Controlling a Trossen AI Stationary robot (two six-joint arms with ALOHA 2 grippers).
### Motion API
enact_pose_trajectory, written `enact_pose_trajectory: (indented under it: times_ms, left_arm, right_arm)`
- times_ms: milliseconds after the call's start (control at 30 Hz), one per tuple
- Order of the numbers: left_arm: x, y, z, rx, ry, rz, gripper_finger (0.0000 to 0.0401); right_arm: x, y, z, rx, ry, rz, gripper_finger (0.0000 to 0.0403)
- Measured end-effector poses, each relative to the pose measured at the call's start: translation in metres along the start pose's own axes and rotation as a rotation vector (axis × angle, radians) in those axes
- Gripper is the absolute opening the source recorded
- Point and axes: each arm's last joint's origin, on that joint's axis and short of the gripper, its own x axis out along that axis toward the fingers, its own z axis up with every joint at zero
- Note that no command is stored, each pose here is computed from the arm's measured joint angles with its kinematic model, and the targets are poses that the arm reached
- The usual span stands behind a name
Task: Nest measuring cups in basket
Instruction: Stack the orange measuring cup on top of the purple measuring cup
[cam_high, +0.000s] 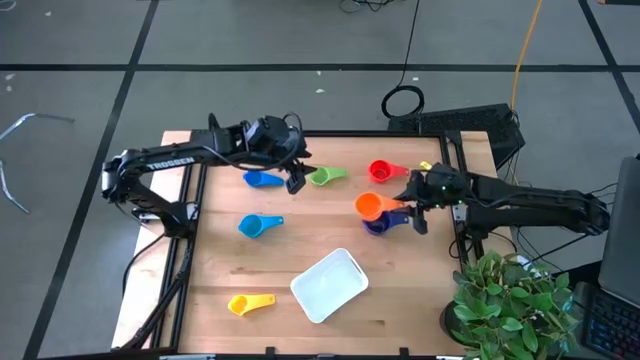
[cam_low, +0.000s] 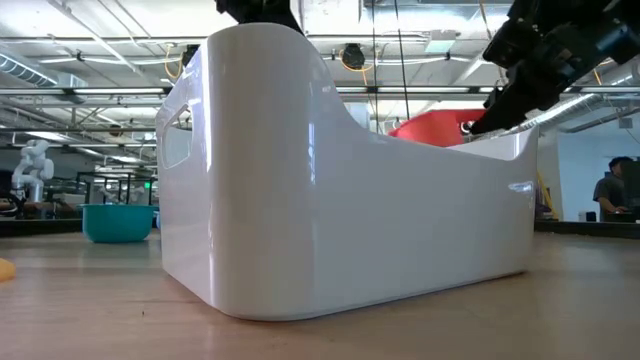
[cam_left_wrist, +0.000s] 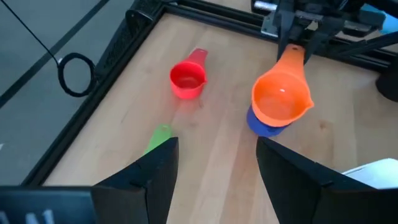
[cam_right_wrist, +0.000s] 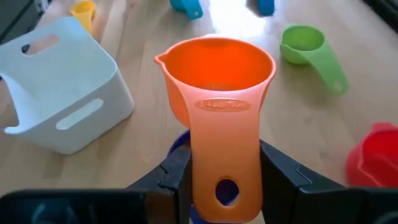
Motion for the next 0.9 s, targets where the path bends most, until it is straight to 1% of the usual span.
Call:
enact_pose_trajectory:
  times_ms: [100, 233, 433, 900]
  left_arm:
    - [0.001, 0.000, -0.005, -0.003, 0.000, -0.003, 0.0218]
    - [0.004, 0.001, -0.009, -0.004, 0.014, -0.008, 0.0218]
    - [0.004, 0.000, -0.010, 0.003, 0.017, -0.027, 0.0218]
    - [0.004, -0.001, -0.010, 0.025, 0.017, -0.029, 0.0218]
  right_arm:
    - [0.001, 0.000, -0.005, 0.044, 0.017, -0.015, 0.0122]
    - [0.001, 0.001, -0.009, 0.072, 0.036, -0.046, 0.0123]
    - [0.001, 0.006, -0.015, 0.131, 0.100, -0.030, 0.0124]
    - [0.004, 0.011, -0.020, 0.142, 0.168, -0.004, 0.0125]
